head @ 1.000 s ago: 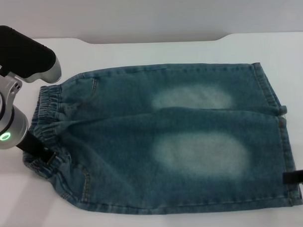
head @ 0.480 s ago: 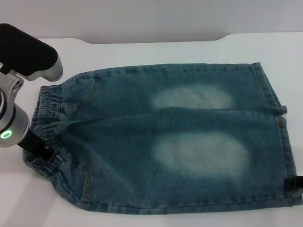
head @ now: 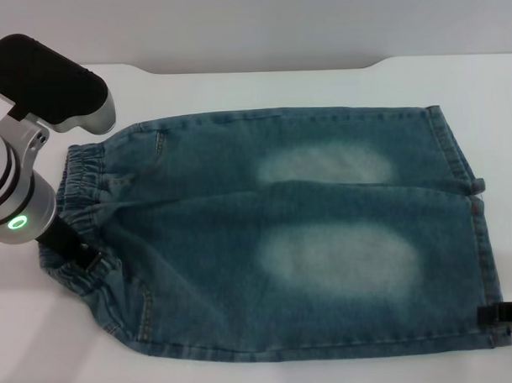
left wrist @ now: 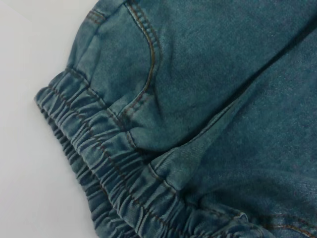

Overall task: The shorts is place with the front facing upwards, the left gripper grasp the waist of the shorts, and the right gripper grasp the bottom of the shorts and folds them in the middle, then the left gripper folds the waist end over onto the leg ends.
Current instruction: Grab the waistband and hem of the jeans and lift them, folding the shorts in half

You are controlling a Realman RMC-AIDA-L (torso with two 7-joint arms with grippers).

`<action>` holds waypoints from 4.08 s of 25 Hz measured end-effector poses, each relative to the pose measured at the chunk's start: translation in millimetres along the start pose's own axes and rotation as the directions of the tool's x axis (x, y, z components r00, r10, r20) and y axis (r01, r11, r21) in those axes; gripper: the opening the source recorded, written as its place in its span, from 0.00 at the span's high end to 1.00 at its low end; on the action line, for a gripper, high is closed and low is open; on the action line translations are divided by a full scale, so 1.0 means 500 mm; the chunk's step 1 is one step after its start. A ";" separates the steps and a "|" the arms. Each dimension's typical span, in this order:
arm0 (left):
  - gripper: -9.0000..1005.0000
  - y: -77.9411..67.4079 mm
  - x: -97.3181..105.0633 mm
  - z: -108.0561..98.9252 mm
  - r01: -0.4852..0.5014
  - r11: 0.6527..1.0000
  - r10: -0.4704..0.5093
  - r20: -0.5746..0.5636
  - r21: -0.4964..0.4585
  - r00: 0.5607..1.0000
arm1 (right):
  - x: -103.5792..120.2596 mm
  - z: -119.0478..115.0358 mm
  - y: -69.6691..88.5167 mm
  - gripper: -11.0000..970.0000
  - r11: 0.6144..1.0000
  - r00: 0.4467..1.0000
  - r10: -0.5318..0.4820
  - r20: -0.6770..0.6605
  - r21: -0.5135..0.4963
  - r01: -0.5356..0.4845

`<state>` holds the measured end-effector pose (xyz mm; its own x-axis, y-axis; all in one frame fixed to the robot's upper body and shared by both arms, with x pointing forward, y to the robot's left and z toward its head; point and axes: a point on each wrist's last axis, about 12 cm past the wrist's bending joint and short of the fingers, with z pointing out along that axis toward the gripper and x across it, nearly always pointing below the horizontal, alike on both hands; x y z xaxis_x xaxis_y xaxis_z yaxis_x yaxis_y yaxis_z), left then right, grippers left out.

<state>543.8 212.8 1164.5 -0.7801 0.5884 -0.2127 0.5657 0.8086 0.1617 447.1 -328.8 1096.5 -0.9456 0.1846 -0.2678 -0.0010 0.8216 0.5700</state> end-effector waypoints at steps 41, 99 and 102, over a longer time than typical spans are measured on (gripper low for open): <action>0.94 -0.003 0.004 0.004 0.001 1.000 -0.001 -0.002 0.002 1.000 | -0.017 0.004 0.024 0.81 0.996 0.997 -0.073 -0.018 -0.046 0.072; 0.94 -0.017 -0.004 0.011 -0.036 0.999 0.036 -0.019 0.008 0.999 | -0.006 0.005 -0.016 0.41 0.999 0.999 0.030 -0.014 -0.030 -0.031; 0.95 -0.019 -0.004 0.012 -0.040 0.999 0.040 -0.020 0.008 0.999 | -0.006 0.009 -0.017 0.41 0.999 0.999 0.035 -0.021 -0.033 -0.036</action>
<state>541.7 204.0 1157.7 -0.7618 0.6202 -0.1871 0.5987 0.7844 0.1622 451.4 -333.9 1088.7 -0.9517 0.2022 -0.2310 0.0225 0.7964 0.6043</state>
